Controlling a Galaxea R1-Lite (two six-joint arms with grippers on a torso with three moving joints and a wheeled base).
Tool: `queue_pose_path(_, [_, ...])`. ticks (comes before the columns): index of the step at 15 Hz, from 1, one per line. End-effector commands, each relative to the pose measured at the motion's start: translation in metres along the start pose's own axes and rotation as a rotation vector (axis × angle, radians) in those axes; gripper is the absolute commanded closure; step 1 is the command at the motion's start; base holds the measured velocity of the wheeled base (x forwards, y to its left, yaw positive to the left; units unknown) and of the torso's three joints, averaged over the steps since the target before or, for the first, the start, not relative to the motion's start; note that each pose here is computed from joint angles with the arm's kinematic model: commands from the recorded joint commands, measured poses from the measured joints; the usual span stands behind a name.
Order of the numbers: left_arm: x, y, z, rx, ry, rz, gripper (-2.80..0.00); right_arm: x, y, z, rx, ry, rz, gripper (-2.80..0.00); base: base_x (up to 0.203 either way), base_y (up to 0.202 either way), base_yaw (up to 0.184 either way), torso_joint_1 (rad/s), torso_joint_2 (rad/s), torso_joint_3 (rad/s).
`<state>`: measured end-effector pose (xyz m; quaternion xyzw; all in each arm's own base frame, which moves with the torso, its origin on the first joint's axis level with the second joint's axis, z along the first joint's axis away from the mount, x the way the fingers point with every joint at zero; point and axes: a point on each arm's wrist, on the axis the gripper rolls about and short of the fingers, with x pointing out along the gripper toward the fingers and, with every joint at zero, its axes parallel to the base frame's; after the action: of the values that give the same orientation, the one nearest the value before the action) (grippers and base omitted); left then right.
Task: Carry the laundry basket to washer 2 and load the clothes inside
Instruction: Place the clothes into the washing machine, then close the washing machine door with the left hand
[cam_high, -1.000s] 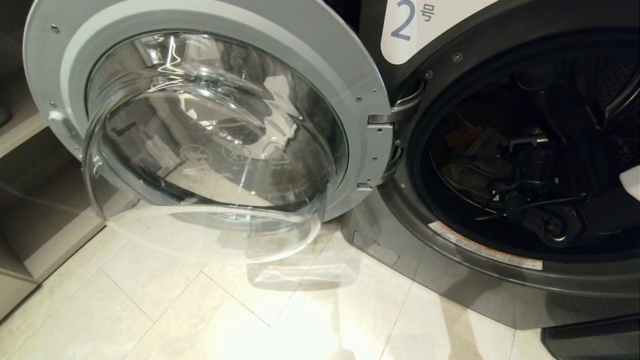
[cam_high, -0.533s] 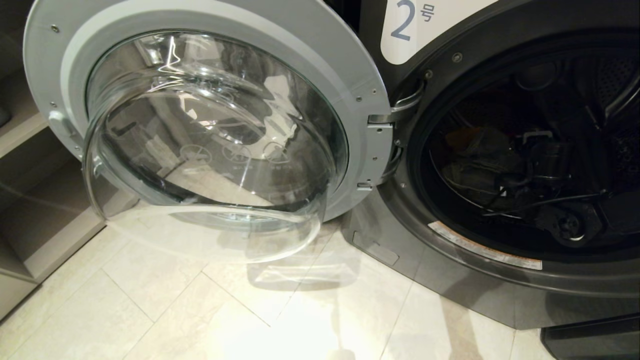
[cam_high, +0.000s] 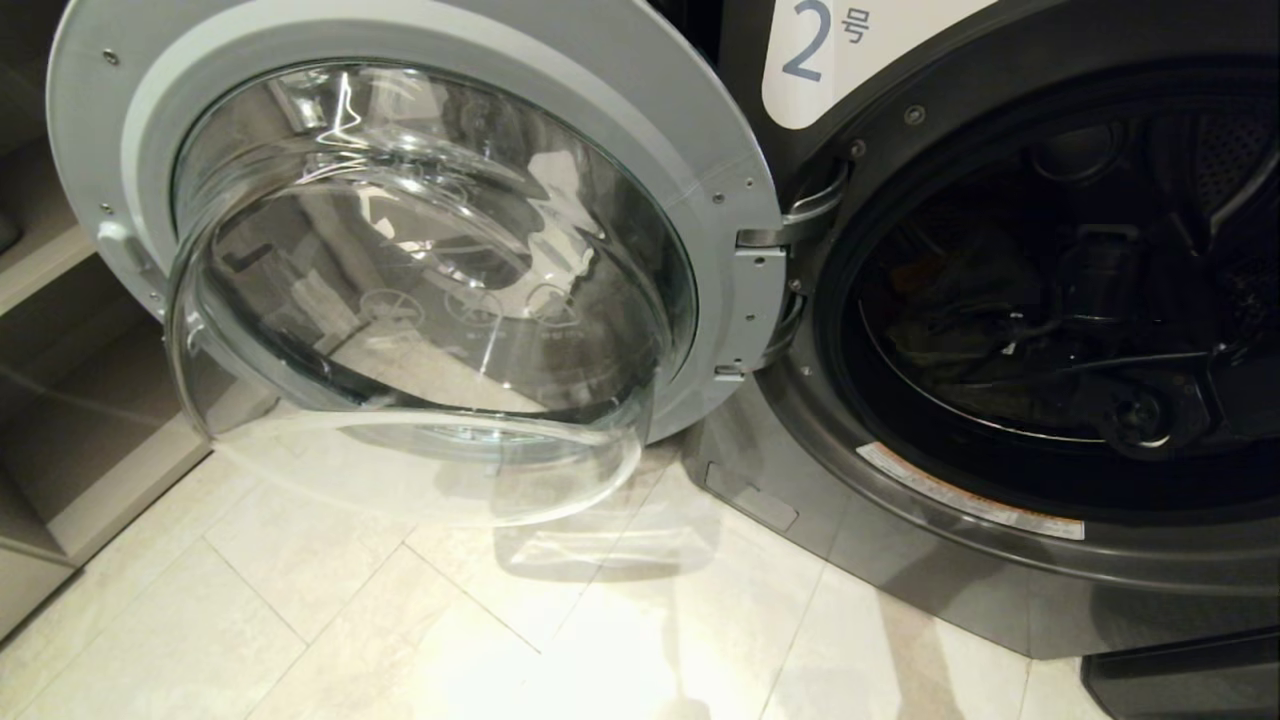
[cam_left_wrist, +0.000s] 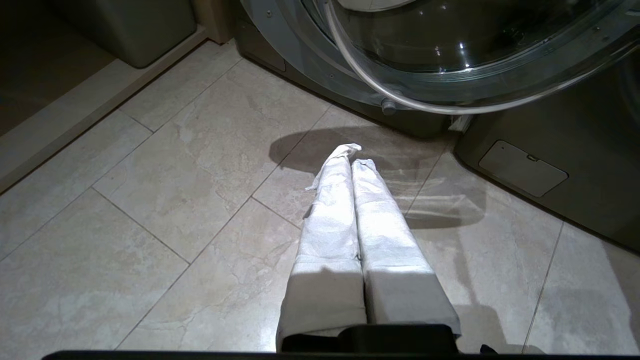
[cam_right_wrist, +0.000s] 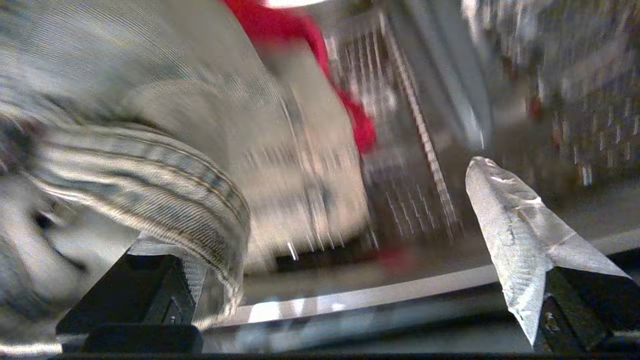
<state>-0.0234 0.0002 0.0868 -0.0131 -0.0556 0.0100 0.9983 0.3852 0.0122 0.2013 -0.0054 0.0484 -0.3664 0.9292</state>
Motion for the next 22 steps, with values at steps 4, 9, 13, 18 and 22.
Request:
queue_pose_path(4, [0.002, 0.000, -0.011, 0.000, 0.039, 0.002, 0.00, -0.015, 0.010, 0.005, 0.105, 0.145, -0.034, -2.80, 0.000, 0.000, 0.000, 0.000, 0.00, 0.000])
queue_pose_path(9, [0.002, 0.000, -0.011, 0.000, 0.039, 0.001, 0.00, -0.040, 0.025, 0.002, 0.109, 0.198, -0.143, -2.80, 0.000, 0.000, 0.000, 0.000, 0.00, 0.000])
queue_pose_path(13, [0.002, 0.000, -0.011, 0.000, 0.041, 0.002, 0.00, -0.039, 0.022, 0.010, 0.139, 0.225, -0.080, -2.80, 0.000, 0.000, 0.000, 0.000, 0.00, 0.000])
queue_pose_path(18, [0.002, 0.000, -0.011, 0.000, 0.039, 0.002, 0.00, -0.053, 0.011, 0.024, 0.210, 0.276, 0.069, -2.80, 0.000, 0.000, 0.000, 0.000, 0.00, 0.000])
queue_pose_path(22, [0.002, 0.000, -0.011, 0.000, 0.039, 0.001, 0.00, -0.079, -0.021, 0.010, 0.173, 0.389, 0.192, -2.80, 0.000, 0.000, 0.000, 0.000, 0.00, 0.000])
